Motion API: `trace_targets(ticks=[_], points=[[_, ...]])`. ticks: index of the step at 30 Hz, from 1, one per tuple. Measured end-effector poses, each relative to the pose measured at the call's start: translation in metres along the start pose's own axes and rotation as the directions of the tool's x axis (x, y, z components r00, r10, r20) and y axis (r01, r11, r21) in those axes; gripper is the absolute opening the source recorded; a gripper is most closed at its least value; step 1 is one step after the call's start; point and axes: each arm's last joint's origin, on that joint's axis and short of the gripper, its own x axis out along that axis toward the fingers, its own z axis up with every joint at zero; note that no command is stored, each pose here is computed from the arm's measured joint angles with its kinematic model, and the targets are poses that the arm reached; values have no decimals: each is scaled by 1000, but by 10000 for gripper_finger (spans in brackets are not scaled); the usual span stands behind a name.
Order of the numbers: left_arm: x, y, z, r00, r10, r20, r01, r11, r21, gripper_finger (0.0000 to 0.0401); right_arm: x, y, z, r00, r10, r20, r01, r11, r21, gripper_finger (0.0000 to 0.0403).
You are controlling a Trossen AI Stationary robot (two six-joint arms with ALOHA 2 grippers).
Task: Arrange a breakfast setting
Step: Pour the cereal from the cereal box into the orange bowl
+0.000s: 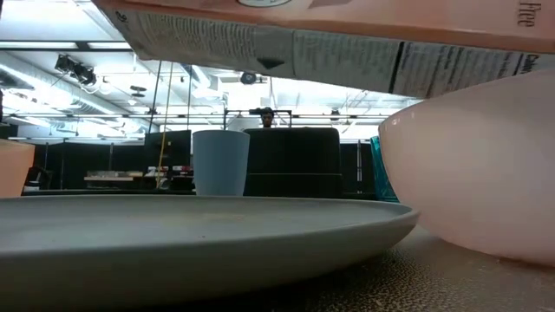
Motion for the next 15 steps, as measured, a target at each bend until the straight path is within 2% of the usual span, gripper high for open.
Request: trace_targets(ticks=[10, 12, 15], points=[[0, -1, 1, 1000, -14, 7, 14, 1000, -28, 198, 0, 0, 0, 1000, 0, 0, 0, 1000, 7, 94], [0, -4, 2, 999, -27, 25, 27, 1000, -4, 198, 0, 0, 0, 1000, 0, 0, 0, 1000, 12, 94], [1, 1, -1, 1000, 8, -16, -8, 1000, 12, 198, 0, 0, 1, 1000, 4, 6, -4, 1000, 9, 94]])
